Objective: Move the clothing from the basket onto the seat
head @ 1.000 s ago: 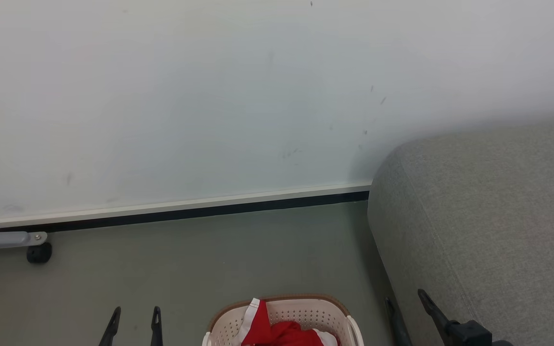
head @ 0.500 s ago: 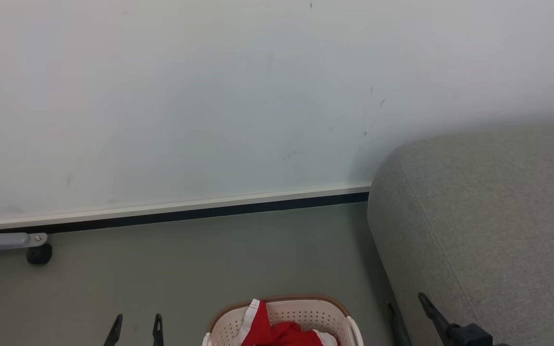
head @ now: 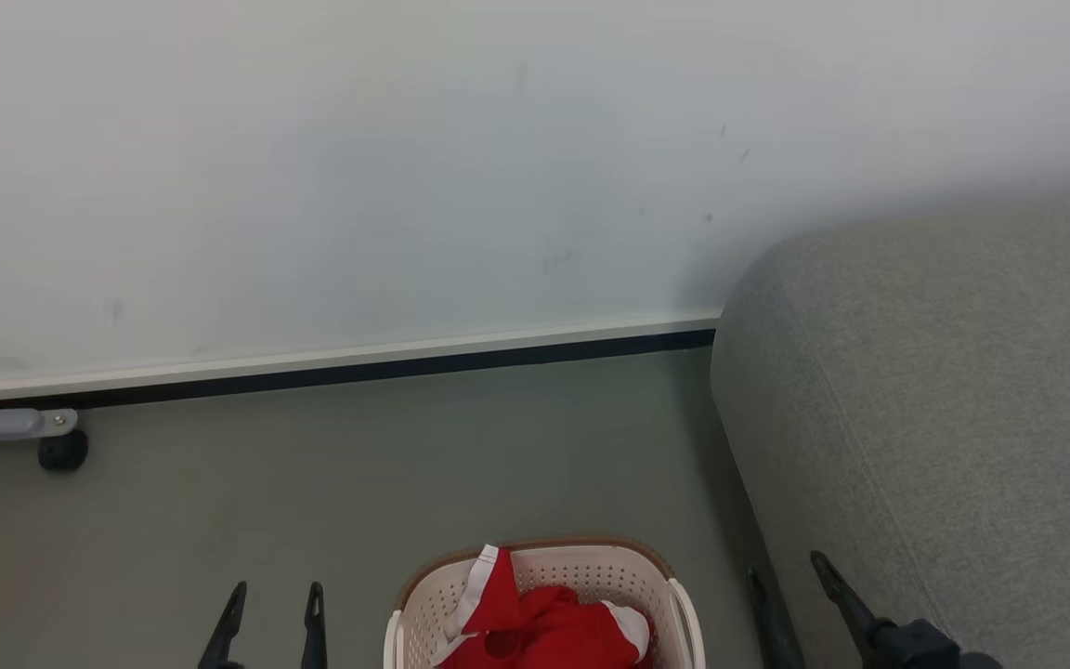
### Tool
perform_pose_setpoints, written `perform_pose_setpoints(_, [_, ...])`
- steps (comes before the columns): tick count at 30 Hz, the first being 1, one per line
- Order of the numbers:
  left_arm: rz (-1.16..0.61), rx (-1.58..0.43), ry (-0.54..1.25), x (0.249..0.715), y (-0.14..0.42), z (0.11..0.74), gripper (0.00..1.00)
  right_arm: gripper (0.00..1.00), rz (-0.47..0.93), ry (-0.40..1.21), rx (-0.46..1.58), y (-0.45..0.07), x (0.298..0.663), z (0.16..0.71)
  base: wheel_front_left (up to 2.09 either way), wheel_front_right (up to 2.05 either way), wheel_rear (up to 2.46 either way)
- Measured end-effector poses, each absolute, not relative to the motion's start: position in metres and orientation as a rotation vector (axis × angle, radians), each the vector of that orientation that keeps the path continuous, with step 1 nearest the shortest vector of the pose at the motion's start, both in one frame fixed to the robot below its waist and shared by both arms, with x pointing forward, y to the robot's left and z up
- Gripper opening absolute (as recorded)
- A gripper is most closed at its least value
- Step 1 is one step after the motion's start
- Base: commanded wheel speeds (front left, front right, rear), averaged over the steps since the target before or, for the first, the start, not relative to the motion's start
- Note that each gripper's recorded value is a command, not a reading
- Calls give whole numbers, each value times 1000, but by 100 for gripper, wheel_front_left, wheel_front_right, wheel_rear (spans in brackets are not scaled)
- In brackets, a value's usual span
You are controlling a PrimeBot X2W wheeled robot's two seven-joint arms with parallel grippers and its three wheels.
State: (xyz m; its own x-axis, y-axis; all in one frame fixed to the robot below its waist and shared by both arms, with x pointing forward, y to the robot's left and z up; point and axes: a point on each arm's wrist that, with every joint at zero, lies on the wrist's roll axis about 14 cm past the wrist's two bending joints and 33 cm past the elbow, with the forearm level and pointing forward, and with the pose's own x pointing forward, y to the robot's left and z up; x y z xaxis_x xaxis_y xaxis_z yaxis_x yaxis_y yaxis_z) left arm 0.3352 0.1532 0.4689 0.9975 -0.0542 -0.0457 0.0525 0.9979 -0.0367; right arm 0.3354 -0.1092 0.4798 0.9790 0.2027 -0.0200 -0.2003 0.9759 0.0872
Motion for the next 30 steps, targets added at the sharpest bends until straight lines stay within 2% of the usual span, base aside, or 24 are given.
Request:
perform_pose_setpoints(14, [-156, -21, 118, 372, 122, 445, 100, 100, 176, 54, 79, -117, 358, 471, 0, 0, 0])
perform_pose_setpoints(30, [-451, 32, 341, 398, 39, 368, 100, 100, 102, 122, 31, -145, 382, 442, 0, 0, 0])
